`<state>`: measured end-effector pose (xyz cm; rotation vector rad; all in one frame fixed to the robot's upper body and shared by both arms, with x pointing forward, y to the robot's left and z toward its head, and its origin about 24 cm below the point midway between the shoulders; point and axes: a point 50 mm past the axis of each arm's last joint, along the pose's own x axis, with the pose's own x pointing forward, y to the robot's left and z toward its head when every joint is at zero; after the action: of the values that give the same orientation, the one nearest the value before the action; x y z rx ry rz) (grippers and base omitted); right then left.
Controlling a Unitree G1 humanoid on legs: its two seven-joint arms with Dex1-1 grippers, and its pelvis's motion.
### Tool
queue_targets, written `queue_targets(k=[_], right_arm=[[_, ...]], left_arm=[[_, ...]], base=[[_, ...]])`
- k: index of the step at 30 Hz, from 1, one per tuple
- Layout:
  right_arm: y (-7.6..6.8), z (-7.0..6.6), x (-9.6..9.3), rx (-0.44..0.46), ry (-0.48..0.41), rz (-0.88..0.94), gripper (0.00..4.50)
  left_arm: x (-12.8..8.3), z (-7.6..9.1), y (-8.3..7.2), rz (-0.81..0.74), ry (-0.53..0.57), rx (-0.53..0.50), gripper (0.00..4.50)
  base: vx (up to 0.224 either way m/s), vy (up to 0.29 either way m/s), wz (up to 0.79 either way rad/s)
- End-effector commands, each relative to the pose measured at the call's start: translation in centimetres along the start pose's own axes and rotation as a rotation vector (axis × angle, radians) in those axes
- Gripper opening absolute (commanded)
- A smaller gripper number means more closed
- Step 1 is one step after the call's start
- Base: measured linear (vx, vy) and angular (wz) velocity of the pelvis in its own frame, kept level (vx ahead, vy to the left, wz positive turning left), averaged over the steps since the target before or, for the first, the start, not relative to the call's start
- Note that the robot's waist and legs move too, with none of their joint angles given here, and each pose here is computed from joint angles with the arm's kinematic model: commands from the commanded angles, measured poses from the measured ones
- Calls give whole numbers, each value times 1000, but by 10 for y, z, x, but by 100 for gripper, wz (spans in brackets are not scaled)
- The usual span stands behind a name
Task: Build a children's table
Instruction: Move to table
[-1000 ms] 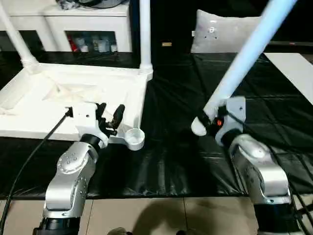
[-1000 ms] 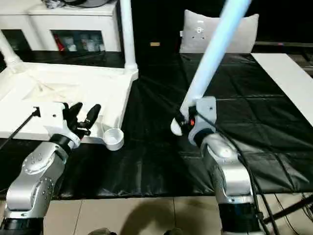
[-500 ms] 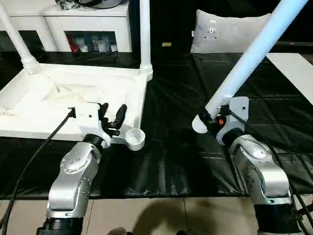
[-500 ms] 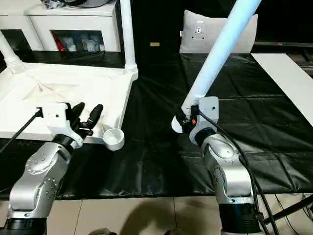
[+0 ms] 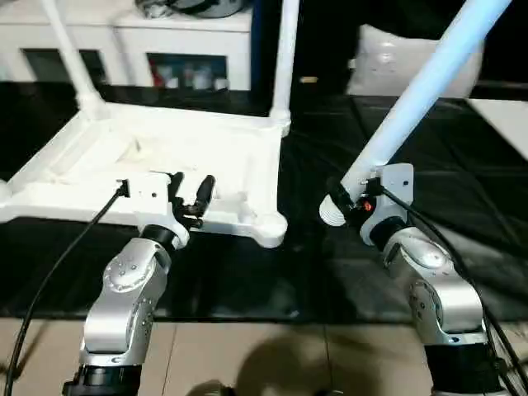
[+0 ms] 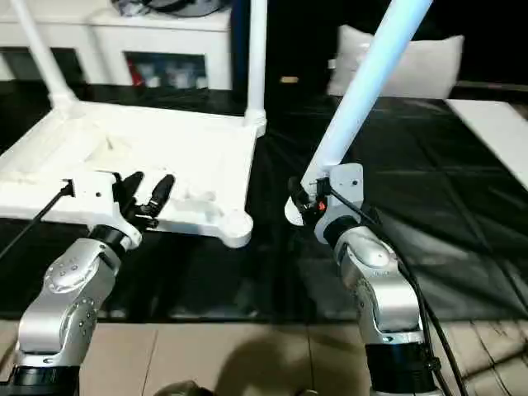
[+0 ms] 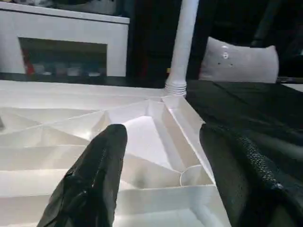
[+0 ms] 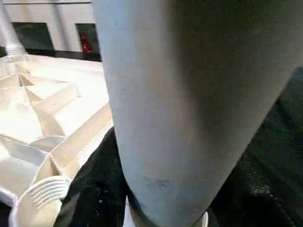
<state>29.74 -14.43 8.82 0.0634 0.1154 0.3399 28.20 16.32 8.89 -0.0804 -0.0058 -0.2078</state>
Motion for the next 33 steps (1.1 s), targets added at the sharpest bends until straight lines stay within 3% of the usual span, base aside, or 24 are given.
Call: queue_targets(k=[1, 19, 21, 25, 33], right_arm=[[-3, -1, -2, -6, 11, -13, 187], [-1, -6, -5, 2, 21, -9, 187], [-1, -8, -6, 29, 22, -6, 187], [3, -6, -7, 53, 15, 49, 187], [3, -7, -9, 31, 18, 65, 187]], left_arm=[[2, 0, -3, -12, 0, 11, 294], [-3, -15, -6, -21, 71, 72, 294], [-2, -14, -7, -22, 61, 91, 294], [-4, -10, -6, 9, 22, 31, 294], [-6, -6, -8, -4, 15, 81, 294]], base=[[-130, 120, 0], [-38, 132, -4], [-71, 107, -1], [-66, 96, 1], [0, 0, 0]])
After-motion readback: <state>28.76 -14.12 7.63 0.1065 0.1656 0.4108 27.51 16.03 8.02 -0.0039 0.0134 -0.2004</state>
